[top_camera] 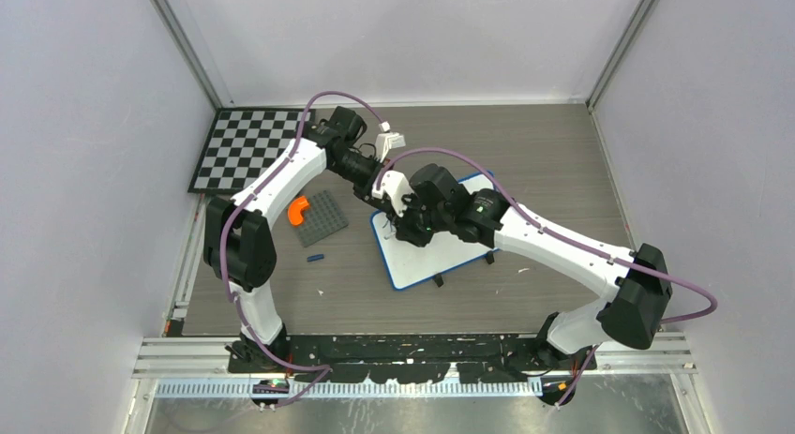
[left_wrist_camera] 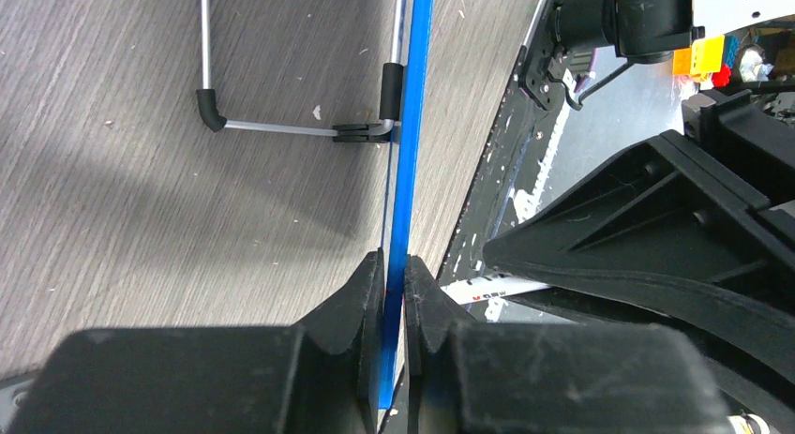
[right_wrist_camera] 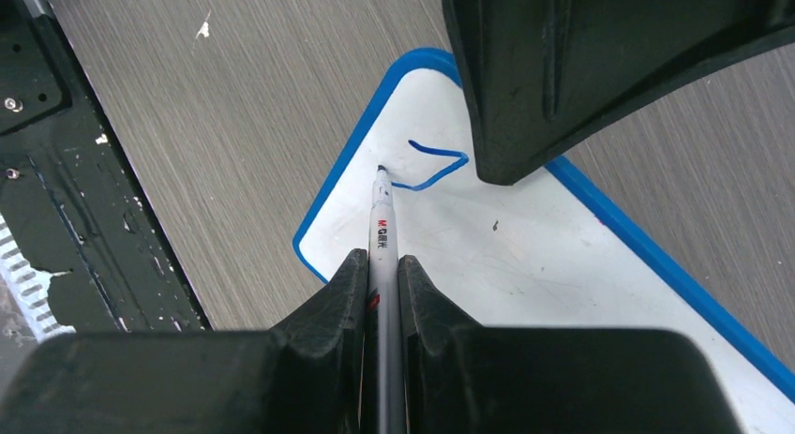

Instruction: Write a sentence on the whiteboard

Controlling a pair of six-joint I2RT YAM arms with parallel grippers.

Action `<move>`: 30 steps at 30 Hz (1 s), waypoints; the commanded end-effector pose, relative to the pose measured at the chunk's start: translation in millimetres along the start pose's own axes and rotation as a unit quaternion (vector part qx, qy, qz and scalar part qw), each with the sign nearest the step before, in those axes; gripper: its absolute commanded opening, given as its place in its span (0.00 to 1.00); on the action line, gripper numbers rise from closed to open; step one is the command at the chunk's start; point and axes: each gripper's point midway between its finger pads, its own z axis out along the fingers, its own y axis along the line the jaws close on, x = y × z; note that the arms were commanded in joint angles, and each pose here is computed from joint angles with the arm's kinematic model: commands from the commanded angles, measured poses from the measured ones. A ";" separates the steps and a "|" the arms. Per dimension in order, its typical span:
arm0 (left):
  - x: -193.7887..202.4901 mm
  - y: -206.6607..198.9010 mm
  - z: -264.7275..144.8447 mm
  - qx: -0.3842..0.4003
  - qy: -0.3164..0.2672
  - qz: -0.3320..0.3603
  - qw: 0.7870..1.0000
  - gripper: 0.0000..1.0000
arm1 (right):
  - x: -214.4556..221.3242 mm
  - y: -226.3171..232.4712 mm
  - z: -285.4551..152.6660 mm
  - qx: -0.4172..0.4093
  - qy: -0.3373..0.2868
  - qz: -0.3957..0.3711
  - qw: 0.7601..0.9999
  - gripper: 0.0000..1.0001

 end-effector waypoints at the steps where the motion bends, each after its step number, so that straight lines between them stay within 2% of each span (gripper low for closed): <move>1: 0.9 0.7 2.6 -0.006 0.000 -0.002 1.000 0.00 | -37.3 2.5 -19.2 -0.007 -0.055 -0.006 0.998 0.00; 9: -0.4 -1.5 1.2 -0.005 -0.002 0.001 1.000 0.00 | -24.9 -0.9 -43.4 0.001 -0.053 -0.008 0.999 0.00; 14: -1.2 -2.3 1.0 -0.003 -0.003 0.001 1.000 0.00 | -19.2 -15.5 -42.8 0.035 -0.048 -0.005 0.998 0.00; 30: -2.5 -1.9 1.3 -0.003 -0.004 0.000 1.000 0.00 | -20.5 -31.9 -28.7 0.074 -0.044 0.002 0.996 0.00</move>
